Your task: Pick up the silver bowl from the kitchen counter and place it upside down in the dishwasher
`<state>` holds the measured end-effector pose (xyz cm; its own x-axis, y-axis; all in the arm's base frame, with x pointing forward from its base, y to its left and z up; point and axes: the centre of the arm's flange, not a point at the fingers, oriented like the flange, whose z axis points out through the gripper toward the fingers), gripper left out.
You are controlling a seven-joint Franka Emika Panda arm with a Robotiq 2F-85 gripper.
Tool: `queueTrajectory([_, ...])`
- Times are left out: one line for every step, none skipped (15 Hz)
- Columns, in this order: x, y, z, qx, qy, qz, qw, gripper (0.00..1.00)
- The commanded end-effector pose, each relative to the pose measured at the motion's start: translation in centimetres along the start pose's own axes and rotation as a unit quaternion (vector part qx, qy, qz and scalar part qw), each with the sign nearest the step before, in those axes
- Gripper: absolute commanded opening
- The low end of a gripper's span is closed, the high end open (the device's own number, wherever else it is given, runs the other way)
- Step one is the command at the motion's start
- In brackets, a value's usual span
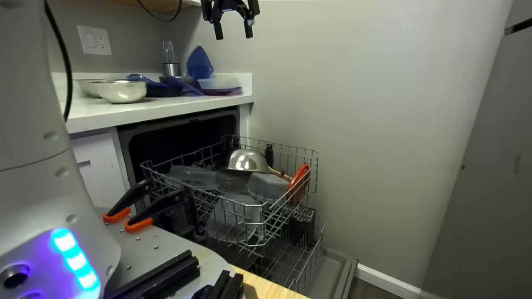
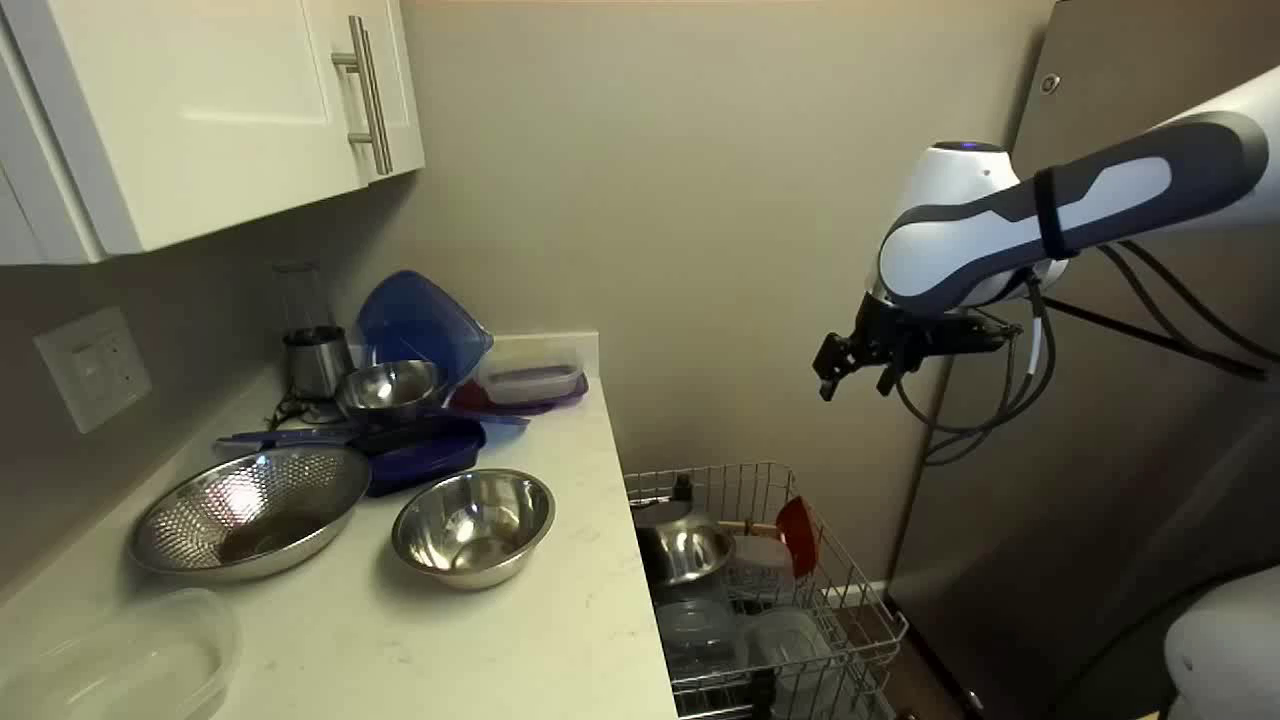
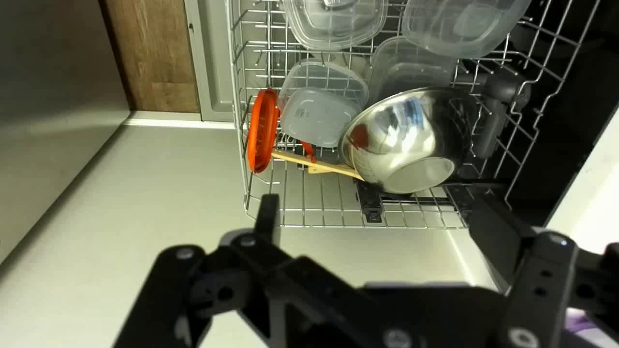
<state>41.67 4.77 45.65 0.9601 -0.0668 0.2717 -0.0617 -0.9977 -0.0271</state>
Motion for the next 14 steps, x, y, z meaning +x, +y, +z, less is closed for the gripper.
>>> queueTrajectory([0.0,0.0,0.0,0.0,0.0,0.0,1.0,1.0])
queueTrajectory([0.0,0.0,0.0,0.0,0.0,0.0,1.0,1.0])
queueTrajectory([0.0,0.0,0.0,0.0,0.0,0.0,1.0,1.0])
queueTrajectory([0.0,0.0,0.0,0.0,0.0,0.0,1.0,1.0])
queueTrajectory([0.0,0.0,0.0,0.0,0.0,0.0,1.0,1.0])
queueTrajectory([0.0,0.0,0.0,0.0,0.0,0.0,1.0,1.0])
queueTrajectory([0.0,0.0,0.0,0.0,0.0,0.0,1.0,1.0])
queueTrajectory([0.0,0.0,0.0,0.0,0.0,0.0,1.0,1.0])
queueTrajectory([0.0,0.0,0.0,0.0,0.0,0.0,1.0,1.0])
queueTrajectory([0.0,0.0,0.0,0.0,0.0,0.0,1.0,1.0])
queueTrajectory([0.0,0.0,0.0,0.0,0.0,0.0,1.0,1.0])
queueTrajectory([0.0,0.0,0.0,0.0,0.0,0.0,1.0,1.0])
queueTrajectory([0.8,-1.3,0.3,-0.016,0.004,-0.003,0.9999,1.0])
queueTrajectory([1.2,-2.1,0.4,-0.018,0.008,-0.005,0.9998,1.0])
